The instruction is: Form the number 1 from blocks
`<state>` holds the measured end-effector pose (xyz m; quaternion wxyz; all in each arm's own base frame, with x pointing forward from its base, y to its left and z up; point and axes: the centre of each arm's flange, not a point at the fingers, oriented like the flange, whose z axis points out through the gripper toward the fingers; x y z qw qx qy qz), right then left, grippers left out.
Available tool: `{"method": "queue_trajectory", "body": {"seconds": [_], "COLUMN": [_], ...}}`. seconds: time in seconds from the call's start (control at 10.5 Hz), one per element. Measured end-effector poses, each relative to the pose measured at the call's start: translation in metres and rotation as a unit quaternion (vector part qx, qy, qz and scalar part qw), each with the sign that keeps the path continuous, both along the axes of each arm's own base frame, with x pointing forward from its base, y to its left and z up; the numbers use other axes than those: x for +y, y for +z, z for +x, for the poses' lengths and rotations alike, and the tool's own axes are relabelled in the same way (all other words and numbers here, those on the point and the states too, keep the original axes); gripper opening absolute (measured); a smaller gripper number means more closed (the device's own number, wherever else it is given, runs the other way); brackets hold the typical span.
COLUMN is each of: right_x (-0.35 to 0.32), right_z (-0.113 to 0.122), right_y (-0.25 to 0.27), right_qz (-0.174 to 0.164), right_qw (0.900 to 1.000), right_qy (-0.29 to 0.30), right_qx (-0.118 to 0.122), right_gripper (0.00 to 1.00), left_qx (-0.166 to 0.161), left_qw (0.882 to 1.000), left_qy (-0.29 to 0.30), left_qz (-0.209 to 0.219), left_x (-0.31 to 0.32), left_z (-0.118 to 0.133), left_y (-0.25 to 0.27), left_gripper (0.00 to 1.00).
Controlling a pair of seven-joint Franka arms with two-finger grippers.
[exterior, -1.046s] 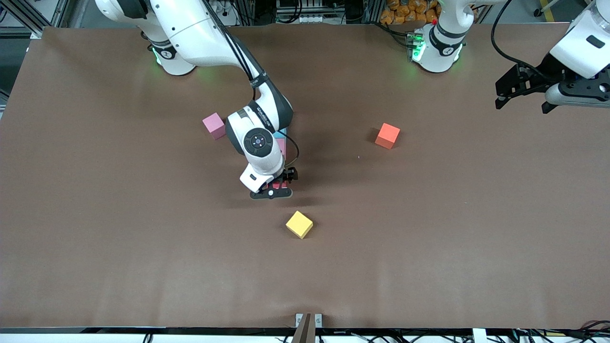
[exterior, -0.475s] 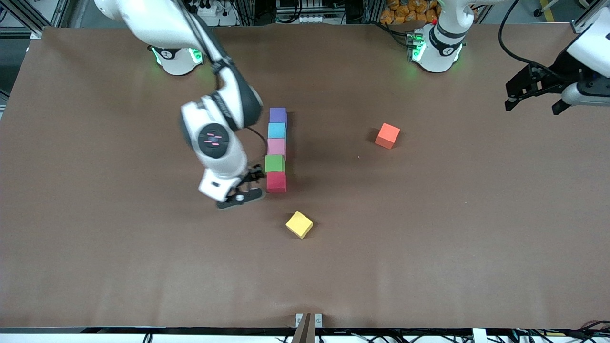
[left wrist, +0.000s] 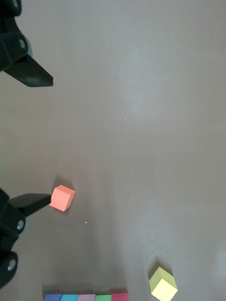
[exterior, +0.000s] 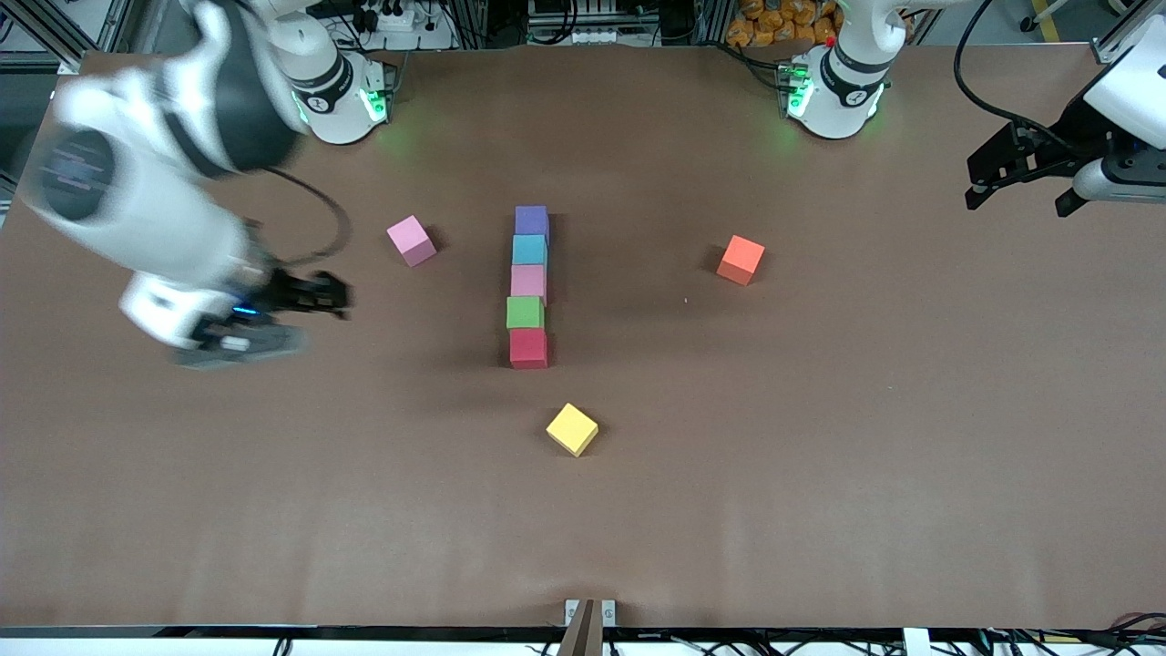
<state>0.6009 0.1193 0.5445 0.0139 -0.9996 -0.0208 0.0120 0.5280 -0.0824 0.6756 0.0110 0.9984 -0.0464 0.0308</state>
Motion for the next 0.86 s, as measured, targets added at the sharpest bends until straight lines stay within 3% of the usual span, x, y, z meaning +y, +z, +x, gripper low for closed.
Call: {"method": "queue_trajectory", "body": {"seconds": [0.38,0.86], "right_x": [-0.127,-0.175], "right_z": [-0.027,-0.048], "right_y": [0.053,0.077], "right_qz": [0.010,0.011], "right_qw": [0.993,0.990], "right_qy": [-0.114,-0.135], "right_qx": [0.010,0.025], "right_gripper": [1.00,1.00], "left_qx": [0.001,0.002], "left_qw": [1.000,1.000], "left_qy": [0.000,0.001], "left_qz": [0.000,0.000], "left_x": [0.001,0.001], "left_z": [0.000,0.001], "left_y": [-0.001,-0.001], "left_gripper": [1.00,1.00]}}
